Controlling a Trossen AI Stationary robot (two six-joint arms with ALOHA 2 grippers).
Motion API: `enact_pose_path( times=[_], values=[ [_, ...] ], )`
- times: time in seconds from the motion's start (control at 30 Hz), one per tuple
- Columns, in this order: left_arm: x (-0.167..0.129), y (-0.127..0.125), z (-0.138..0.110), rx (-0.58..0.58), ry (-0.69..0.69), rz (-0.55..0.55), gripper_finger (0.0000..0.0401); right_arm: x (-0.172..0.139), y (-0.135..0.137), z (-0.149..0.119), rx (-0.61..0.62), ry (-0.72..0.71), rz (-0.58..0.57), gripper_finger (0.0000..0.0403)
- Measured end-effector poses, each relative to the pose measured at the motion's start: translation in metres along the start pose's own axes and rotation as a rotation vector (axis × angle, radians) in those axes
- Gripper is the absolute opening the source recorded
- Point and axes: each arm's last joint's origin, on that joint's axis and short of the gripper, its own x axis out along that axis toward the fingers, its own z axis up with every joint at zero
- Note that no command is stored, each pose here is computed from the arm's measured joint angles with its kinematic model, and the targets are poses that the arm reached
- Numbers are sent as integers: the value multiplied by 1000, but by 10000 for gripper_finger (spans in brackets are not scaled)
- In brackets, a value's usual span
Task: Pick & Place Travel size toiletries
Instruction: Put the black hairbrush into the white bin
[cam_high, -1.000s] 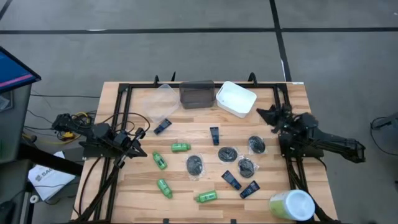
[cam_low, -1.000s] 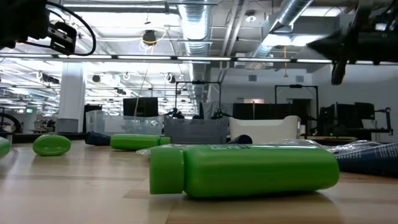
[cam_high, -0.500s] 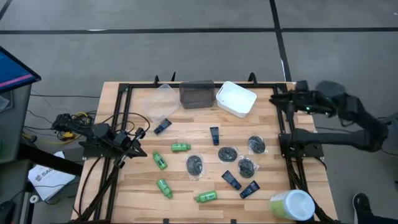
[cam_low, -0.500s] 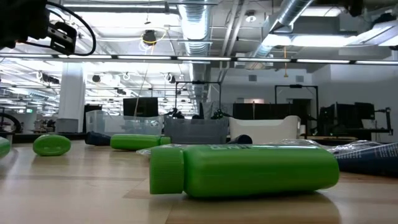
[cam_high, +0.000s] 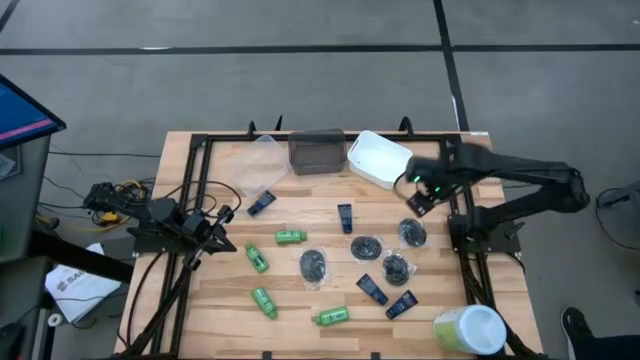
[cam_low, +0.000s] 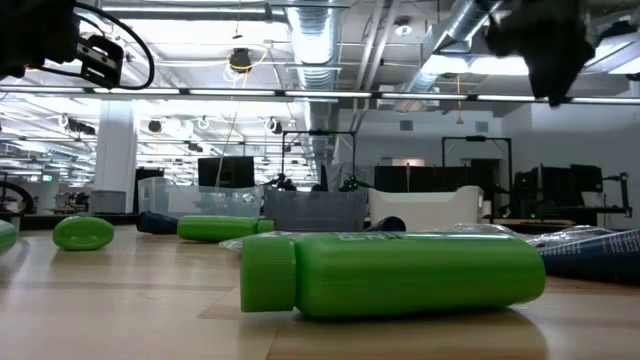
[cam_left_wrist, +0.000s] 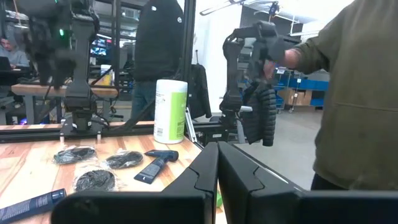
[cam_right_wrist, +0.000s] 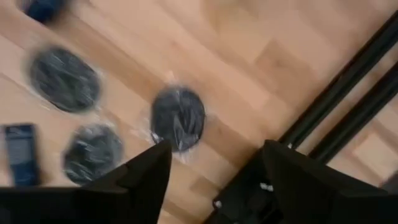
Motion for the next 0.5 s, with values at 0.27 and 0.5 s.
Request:
enact_pose_path(
  times=[0.27, 0.5],
  values=[
    [0, 0, 0, -1, 2, 1, 3, 79, 36, -7, 19, 98, 31, 278],
    [1, 0, -1, -1, 10, 1, 3, 132, 28, -18, 57, 104, 28, 279]
  ],
)
